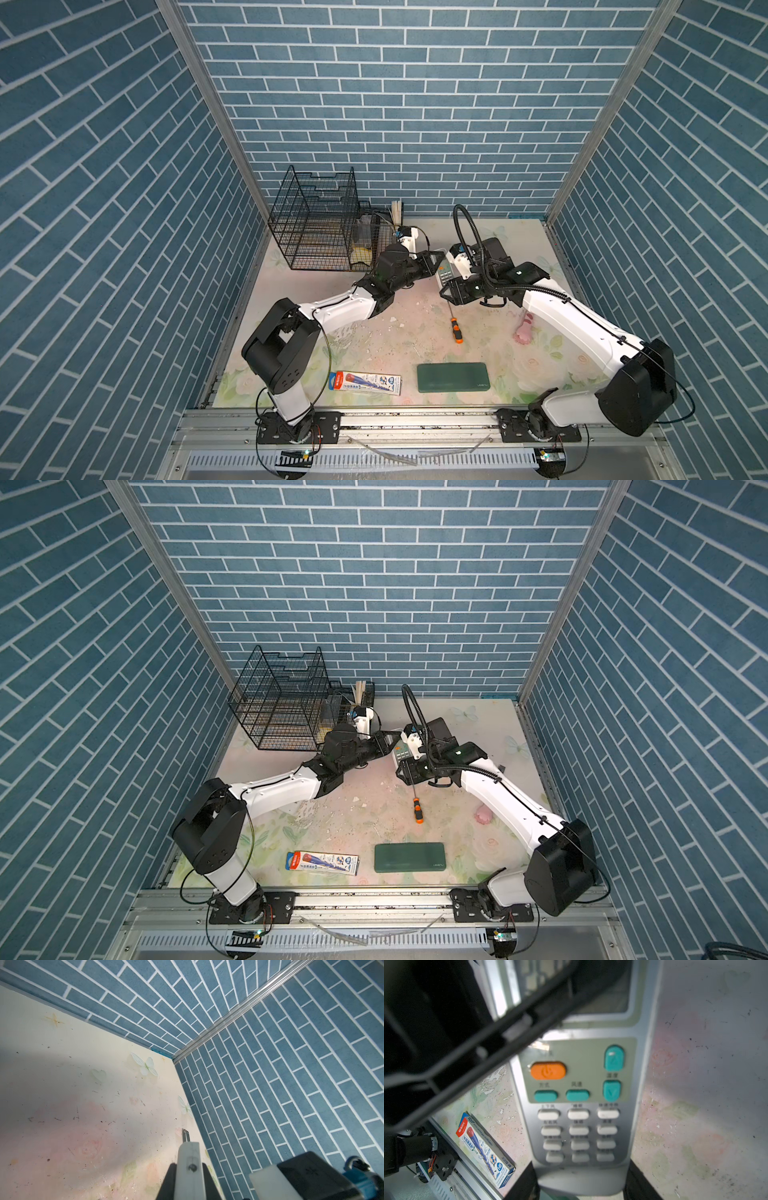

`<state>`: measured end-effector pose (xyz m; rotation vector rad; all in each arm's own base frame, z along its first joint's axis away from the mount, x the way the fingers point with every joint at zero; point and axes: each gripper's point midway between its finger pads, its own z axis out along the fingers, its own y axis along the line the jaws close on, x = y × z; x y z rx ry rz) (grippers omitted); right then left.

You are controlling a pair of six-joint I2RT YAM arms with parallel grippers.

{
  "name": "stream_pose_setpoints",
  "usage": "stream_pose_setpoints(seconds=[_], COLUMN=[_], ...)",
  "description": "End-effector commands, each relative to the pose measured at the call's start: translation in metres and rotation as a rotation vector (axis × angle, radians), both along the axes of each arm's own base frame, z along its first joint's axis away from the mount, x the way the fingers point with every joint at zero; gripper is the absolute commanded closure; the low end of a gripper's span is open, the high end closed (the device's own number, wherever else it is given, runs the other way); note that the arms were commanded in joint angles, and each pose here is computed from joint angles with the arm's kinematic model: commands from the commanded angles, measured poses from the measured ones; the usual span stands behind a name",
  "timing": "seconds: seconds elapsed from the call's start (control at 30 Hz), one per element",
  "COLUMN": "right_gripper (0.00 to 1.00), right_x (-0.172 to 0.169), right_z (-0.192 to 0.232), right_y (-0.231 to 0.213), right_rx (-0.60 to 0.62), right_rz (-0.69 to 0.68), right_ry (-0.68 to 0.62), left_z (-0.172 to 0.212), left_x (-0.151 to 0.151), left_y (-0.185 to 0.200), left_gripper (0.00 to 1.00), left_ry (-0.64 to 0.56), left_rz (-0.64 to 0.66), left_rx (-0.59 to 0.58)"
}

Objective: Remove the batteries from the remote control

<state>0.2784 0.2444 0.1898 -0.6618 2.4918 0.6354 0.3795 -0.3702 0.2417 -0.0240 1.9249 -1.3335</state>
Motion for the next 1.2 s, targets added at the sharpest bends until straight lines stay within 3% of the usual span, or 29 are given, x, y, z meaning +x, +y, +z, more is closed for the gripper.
stream_pose_setpoints(seconds=[0.0, 0.13, 0.4, 0.7, 1.03, 1.17], right_gripper=[0.31, 0.27, 0.47, 0.47, 0.51, 0.54], right_x=[-0.002, 0.0, 0.016, 0.026, 0.031, 0.03], right_z=[0.029, 0.04, 0.052, 0.066, 0.057, 0.059], right_y=[0.009, 0.007, -0.007, -0.007, -0.003, -0.002], right_rx=[0.104, 0.184, 0.461, 0.594, 0.606, 0.62], right_rz=[0.0, -0.023, -0.003, 0.108, 0.145, 0.159], right_ry=[-0.051, -0.055, -0.008, -0.02, 0.007, 0.004], left_z=[-0.01, 0.005, 0.038, 0.061, 0.087, 0.087], left_x=[0.011, 0.016, 0.013, -0.001, 0.0, 0.002], left_y=[0.012, 0.018, 0.018, 0.004, 0.003, 0.002], left_gripper=[1.0, 1.0, 1.0, 1.0, 1.0, 1.0], left_ry=[-0.018, -0.065, -0.173, -0.257, -0.324, -0.328], left_rz=[0.021, -0.005, -0.101, -0.233, -0.254, -0.25], left_rx=[0.011, -0.044, -0.143, -0.252, -0.399, -0.407])
